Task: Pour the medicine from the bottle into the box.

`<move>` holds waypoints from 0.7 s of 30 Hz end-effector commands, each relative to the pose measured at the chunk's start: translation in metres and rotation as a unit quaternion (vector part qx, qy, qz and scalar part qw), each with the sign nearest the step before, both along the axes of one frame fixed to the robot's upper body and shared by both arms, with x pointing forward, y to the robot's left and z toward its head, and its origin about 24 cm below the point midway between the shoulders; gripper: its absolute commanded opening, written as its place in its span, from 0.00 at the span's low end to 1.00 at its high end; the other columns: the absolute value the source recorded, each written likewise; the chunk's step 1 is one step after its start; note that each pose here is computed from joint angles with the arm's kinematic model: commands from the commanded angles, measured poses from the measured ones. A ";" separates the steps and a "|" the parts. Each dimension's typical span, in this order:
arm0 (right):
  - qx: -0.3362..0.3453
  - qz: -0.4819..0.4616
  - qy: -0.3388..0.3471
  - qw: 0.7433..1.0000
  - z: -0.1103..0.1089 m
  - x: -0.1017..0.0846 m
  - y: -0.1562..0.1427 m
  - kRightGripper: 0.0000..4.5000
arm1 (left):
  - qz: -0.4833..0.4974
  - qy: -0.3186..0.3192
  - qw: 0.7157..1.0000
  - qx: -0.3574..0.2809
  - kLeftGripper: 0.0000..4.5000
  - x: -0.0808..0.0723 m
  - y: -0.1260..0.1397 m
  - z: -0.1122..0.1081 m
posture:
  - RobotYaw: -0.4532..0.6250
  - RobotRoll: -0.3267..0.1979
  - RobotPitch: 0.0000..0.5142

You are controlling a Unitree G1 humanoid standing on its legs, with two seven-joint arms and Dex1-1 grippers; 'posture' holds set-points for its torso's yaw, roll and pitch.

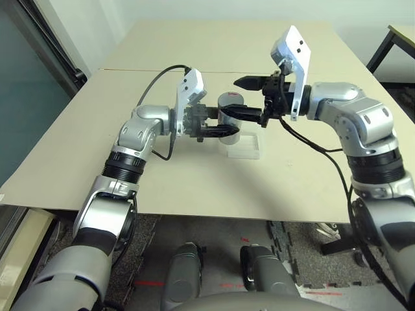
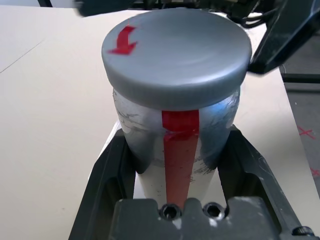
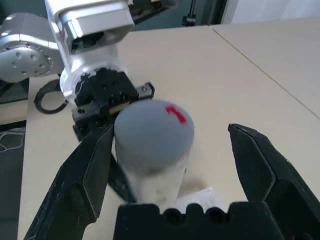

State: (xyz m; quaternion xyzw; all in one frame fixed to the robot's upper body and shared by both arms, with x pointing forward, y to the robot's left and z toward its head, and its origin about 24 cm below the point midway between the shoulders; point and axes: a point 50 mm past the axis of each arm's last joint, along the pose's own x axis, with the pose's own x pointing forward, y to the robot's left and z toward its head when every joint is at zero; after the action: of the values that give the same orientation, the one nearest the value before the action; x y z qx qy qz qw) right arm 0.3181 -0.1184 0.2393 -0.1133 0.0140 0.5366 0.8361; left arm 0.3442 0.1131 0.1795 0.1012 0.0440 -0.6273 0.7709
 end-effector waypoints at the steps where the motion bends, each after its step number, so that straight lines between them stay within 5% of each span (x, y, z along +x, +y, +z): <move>1: 0.004 -0.023 -0.001 1.000 0.004 -0.001 -0.014 1.00 | -0.002 -0.001 1.000 0.006 0.54 0.000 0.002 -0.002 | 0.41 0.62 0.21; 21: -0.018 -0.064 0.014 0.998 0.002 -0.005 -0.046 1.00 | 0.006 0.001 1.000 0.009 0.54 0.002 0.008 -0.003 | 0.41 0.62 0.20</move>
State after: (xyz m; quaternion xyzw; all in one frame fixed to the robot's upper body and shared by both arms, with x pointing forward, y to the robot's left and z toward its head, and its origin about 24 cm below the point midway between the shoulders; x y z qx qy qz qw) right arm 0.3156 -0.1576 0.2402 -0.1180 0.0403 0.4869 0.8645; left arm 0.3448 0.1161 0.1791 0.1065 0.0441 -0.6262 0.7711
